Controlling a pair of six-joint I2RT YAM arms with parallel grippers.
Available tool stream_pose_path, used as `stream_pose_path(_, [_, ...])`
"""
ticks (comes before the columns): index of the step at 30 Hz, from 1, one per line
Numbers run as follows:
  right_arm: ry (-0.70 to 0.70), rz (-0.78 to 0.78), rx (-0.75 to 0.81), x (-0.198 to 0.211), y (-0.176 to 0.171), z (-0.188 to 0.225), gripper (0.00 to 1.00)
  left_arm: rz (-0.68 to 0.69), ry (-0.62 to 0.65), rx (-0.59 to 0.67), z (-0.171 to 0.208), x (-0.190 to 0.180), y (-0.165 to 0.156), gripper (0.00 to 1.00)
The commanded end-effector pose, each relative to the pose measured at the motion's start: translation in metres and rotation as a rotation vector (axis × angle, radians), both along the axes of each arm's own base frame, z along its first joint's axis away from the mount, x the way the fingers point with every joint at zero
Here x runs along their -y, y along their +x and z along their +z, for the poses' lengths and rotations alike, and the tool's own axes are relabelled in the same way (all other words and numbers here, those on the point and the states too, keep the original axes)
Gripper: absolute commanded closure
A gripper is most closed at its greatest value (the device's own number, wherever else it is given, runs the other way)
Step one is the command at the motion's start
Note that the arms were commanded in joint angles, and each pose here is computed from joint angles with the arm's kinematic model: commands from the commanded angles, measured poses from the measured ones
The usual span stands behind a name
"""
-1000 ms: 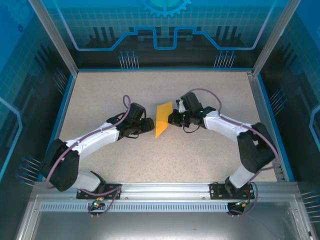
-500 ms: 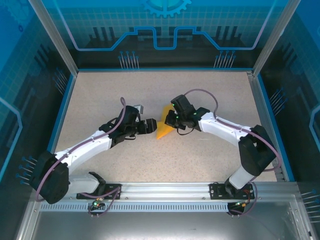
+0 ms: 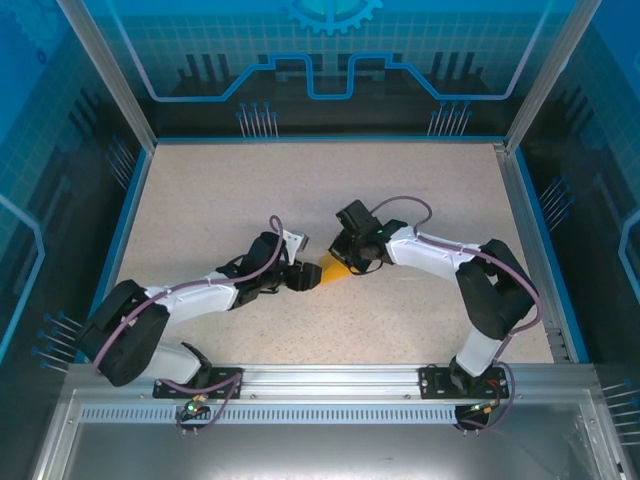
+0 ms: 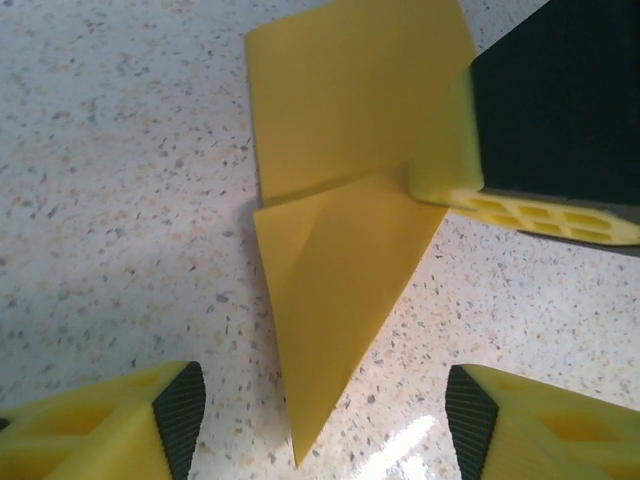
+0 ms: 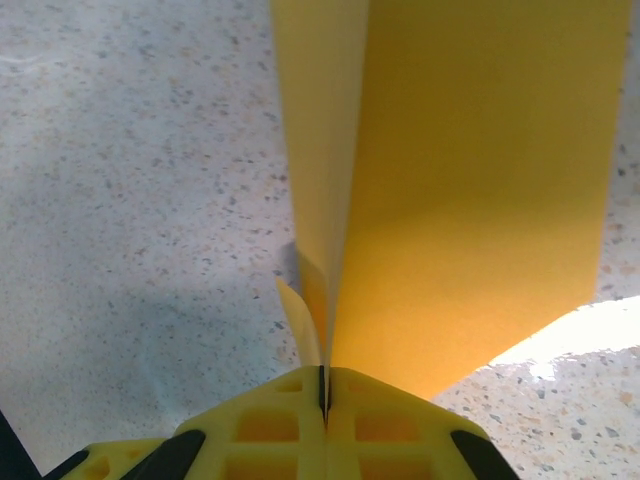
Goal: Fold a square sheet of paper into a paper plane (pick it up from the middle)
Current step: Turn over the paper at the center of the table.
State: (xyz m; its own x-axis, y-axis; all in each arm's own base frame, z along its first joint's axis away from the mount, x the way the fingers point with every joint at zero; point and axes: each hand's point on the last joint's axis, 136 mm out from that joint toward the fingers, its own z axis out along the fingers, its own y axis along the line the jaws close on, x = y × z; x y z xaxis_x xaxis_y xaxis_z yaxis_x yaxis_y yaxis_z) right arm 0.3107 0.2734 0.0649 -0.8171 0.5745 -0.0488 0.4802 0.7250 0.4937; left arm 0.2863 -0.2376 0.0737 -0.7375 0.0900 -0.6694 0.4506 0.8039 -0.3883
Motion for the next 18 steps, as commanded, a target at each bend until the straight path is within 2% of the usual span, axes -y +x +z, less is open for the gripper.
stream_pose_path(1, [-0.001, -0.063, -0.101, 0.001, -0.008, -0.008, 0.97, -0.111, -0.026, 0.139, 0.01, 0.017, 0.005, 0.34])
stream_pose_path(7, [0.02, -0.103, -0.16, 0.004, -0.008, -0.01, 1.0, -0.217, -0.061, 0.201, 0.004, 0.031, -0.001, 0.37])
stream_pose_path(14, [0.055, -0.111, -0.198, 0.002, -0.004, -0.008, 1.0, -0.247, -0.047, 0.195, -0.01, 0.033, -0.004, 0.38])
stream_pose_path(18, [0.072, -0.115, -0.212, 0.002, -0.003, -0.008, 1.0, -0.263, -0.025, 0.194, -0.016, 0.037, -0.004, 0.42])
